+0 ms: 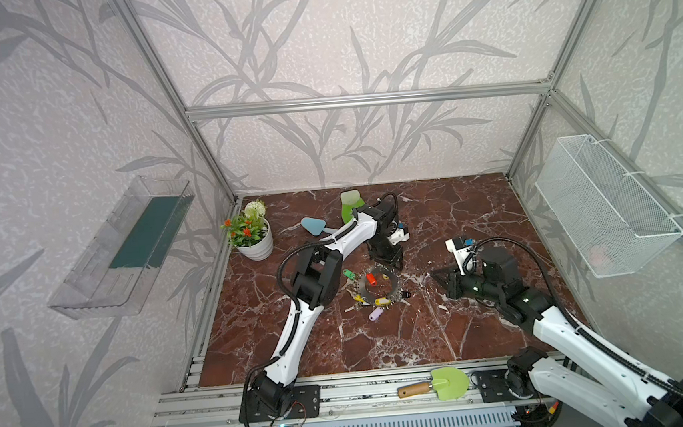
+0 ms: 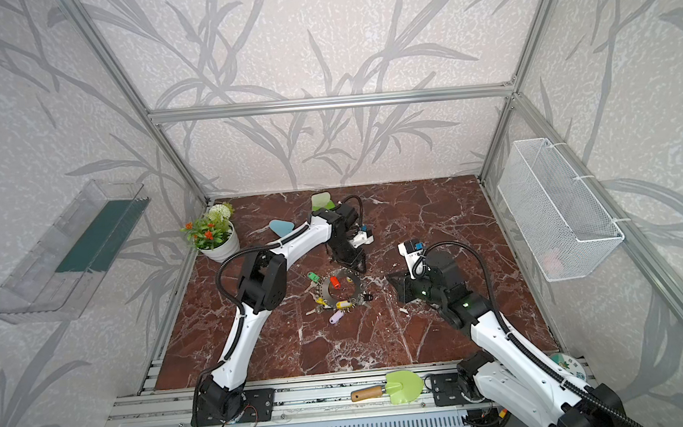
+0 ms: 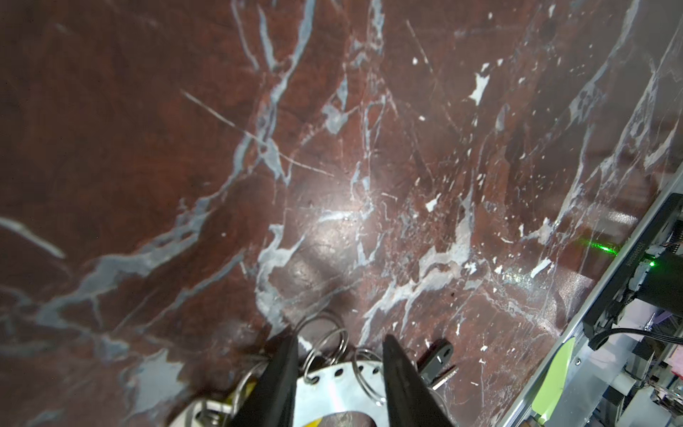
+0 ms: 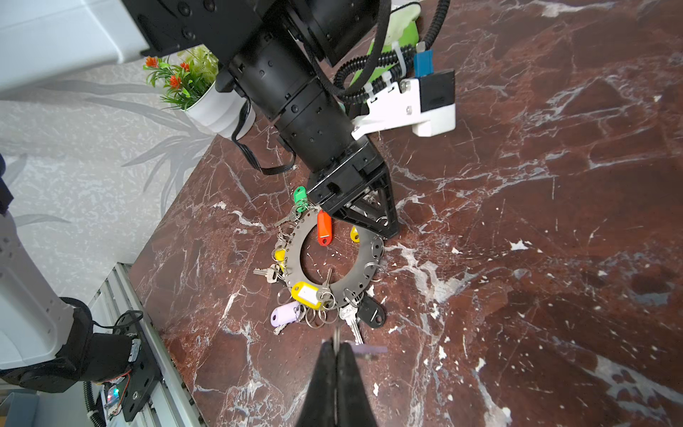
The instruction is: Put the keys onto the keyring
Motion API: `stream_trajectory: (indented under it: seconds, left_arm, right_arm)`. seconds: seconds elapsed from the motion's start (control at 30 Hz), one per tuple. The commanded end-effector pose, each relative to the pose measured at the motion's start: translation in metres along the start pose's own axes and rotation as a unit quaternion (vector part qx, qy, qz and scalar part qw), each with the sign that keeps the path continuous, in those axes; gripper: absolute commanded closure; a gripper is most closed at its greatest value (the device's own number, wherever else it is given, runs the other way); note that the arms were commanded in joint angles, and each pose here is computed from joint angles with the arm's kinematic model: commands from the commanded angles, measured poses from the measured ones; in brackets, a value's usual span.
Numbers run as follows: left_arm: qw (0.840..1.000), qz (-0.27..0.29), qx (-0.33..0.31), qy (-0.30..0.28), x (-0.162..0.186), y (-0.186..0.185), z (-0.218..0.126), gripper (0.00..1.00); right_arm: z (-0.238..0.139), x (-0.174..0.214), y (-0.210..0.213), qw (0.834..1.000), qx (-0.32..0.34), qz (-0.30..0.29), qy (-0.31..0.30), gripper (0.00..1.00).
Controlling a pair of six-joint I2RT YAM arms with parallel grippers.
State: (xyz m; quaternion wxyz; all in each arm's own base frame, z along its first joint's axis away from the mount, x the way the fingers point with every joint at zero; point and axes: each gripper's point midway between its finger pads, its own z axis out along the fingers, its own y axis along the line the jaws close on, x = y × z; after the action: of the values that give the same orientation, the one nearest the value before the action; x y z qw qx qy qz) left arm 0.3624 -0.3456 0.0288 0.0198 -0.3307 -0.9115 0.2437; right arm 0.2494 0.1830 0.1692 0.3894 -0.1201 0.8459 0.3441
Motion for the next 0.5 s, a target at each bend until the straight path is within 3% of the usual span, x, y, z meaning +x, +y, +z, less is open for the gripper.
stream_trajectory:
  seconds: [0.0, 0.17, 0.33, 0.47]
  left_arm:
    - [1.000, 0.008, 0.011, 0.022, 0.009, 0.001, 0.004, 0.60]
    - [0.999, 0.022, 0.033, 0.026, 0.012, -0.008, 0.000, 0.65]
    - [0.998, 0.033, 0.047, 0.019, 0.012, -0.014, -0.008, 0.79]
    - [0.998, 0.033, 0.044, 0.015, 0.011, -0.014, -0.012, 0.84]
  right_arm:
    - [-0.002, -0.001, 0.001, 1.000, -0.004, -0.004, -0.006, 1.00]
    - [-0.003, 0.000, 0.000, 1.000, -0.001, -0.004, -0.006, 1.00]
    - [-0.002, 0.001, 0.000, 1.000, 0.000, -0.004, -0.004, 1.00]
    - [-0.002, 0.001, 0.000, 1.000, -0.001, -0.004, -0.004, 1.00]
